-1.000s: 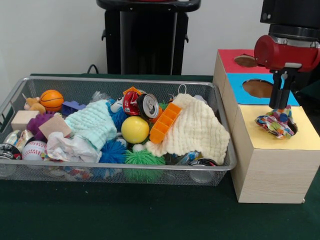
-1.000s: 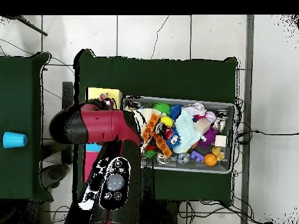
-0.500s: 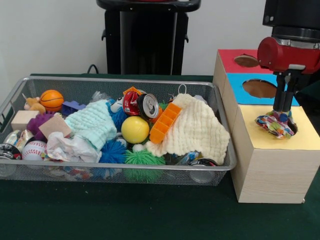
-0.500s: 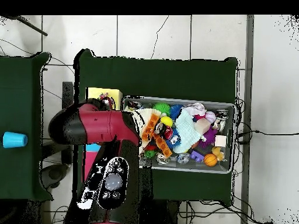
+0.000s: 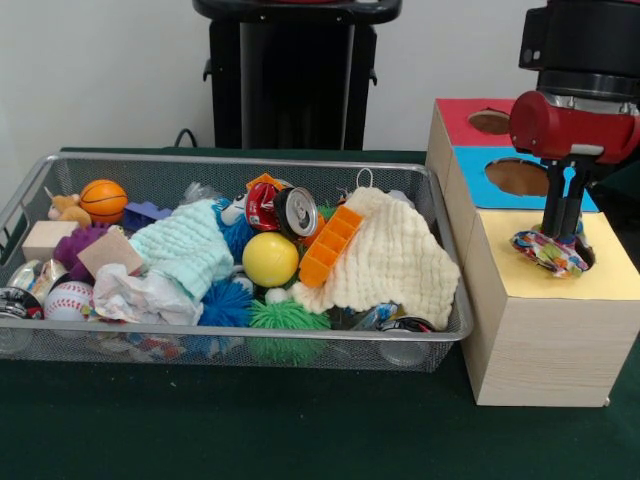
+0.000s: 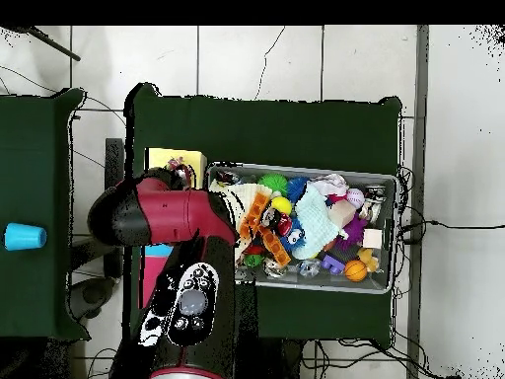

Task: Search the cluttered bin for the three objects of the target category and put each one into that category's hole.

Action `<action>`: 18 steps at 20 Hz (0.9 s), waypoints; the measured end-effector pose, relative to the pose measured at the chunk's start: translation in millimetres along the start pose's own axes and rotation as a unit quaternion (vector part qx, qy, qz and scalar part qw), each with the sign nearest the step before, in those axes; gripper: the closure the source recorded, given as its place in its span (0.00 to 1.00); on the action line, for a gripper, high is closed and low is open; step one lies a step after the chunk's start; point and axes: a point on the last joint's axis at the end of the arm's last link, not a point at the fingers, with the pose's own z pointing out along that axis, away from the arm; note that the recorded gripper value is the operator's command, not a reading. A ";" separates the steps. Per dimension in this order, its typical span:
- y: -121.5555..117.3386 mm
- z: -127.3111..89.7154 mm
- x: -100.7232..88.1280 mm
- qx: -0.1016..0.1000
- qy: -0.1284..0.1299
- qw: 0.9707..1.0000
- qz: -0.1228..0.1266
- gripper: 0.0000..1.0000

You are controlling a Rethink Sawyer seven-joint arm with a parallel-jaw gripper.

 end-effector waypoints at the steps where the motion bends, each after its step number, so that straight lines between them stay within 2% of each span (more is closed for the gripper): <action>1: 0.3 1.9 1.8 0.001 -0.001 1.000 0.000 1.00; 9: 3.7 12.7 18.5 0.000 0.009 1.000 -0.001 1.00; 18: 7.9 18.8 22.7 0.001 0.005 1.000 -0.004 1.00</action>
